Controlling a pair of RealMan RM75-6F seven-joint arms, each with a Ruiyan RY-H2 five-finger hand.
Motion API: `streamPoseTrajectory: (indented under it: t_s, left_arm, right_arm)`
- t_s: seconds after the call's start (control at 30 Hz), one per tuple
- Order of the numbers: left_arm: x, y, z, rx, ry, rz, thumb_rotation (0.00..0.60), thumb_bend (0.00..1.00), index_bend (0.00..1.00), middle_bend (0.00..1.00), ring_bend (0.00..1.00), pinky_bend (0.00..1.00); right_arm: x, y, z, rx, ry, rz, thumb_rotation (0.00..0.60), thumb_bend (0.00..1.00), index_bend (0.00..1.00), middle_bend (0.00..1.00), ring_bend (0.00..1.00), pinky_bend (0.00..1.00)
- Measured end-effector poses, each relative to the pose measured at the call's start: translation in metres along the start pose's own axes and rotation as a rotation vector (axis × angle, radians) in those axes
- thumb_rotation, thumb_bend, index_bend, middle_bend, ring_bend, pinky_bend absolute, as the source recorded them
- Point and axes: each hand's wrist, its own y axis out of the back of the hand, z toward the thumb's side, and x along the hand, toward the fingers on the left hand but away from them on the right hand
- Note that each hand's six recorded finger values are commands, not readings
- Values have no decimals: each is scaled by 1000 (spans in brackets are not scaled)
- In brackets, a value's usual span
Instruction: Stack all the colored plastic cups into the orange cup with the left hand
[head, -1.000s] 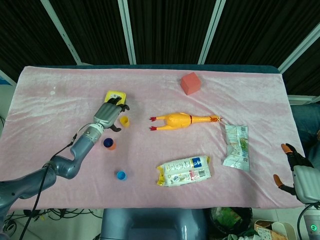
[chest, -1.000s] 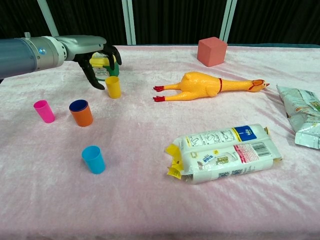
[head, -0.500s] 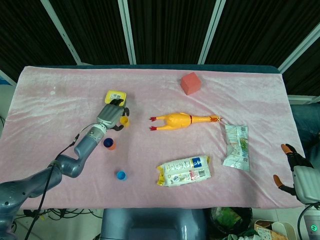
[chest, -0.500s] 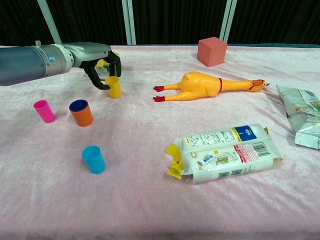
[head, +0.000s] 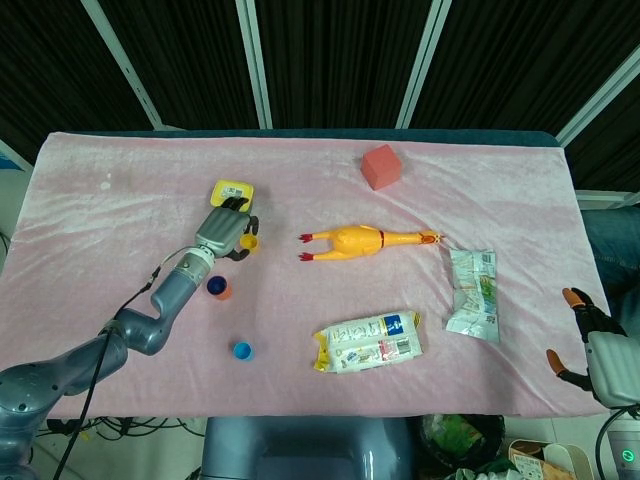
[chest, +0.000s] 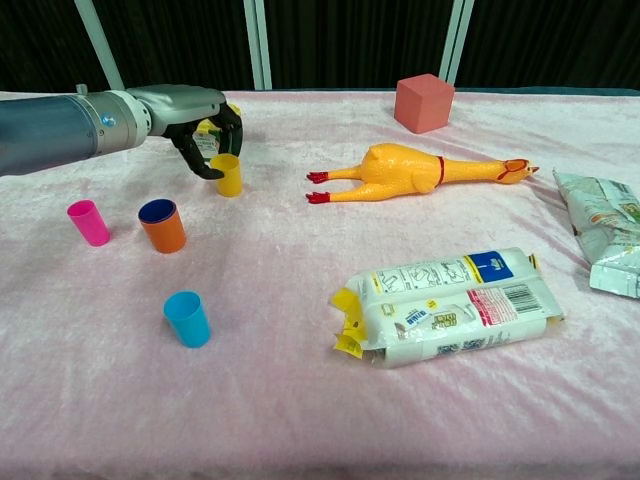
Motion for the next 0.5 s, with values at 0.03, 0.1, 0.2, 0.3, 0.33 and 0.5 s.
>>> streamPoseTrajectory:
  t_s: [0.03, 0.1, 0.2, 0.3, 0.33, 0.5]
  left_arm:
    - [-1, 1, -1, 3, 0, 4, 600, 340, 495, 515, 100, 128]
    - [-2, 5, -1, 7, -2, 12, 600, 340, 493, 515, 100, 128]
    - [-6, 12, -3, 14, -9, 29, 600, 340, 489, 514, 100, 127]
    - [-14, 21, -4, 20, -19, 51, 600, 340, 486, 513, 100, 127]
    - [-18, 25, -5, 23, -24, 60, 600, 340, 486, 513, 100, 127]
    - [-44, 46, -12, 30, -35, 104, 600, 340, 485, 513, 100, 128]
  right_arm:
    - [0, 0, 0, 0, 0, 0, 600, 263, 35, 55, 161, 213]
    - [0, 0, 0, -1, 0, 0, 600, 263, 35, 55, 161, 214]
    - [0, 0, 0, 0, 0, 0, 600, 263, 35, 55, 161, 214]
    - [0, 0, 0, 2, 1, -2, 600, 263, 35, 55, 161, 213]
    - [0, 0, 0, 3, 2, -2, 600, 263, 35, 55, 160, 213]
    - [0, 1, 0, 12, 4, -7, 600, 263, 35, 55, 161, 214]
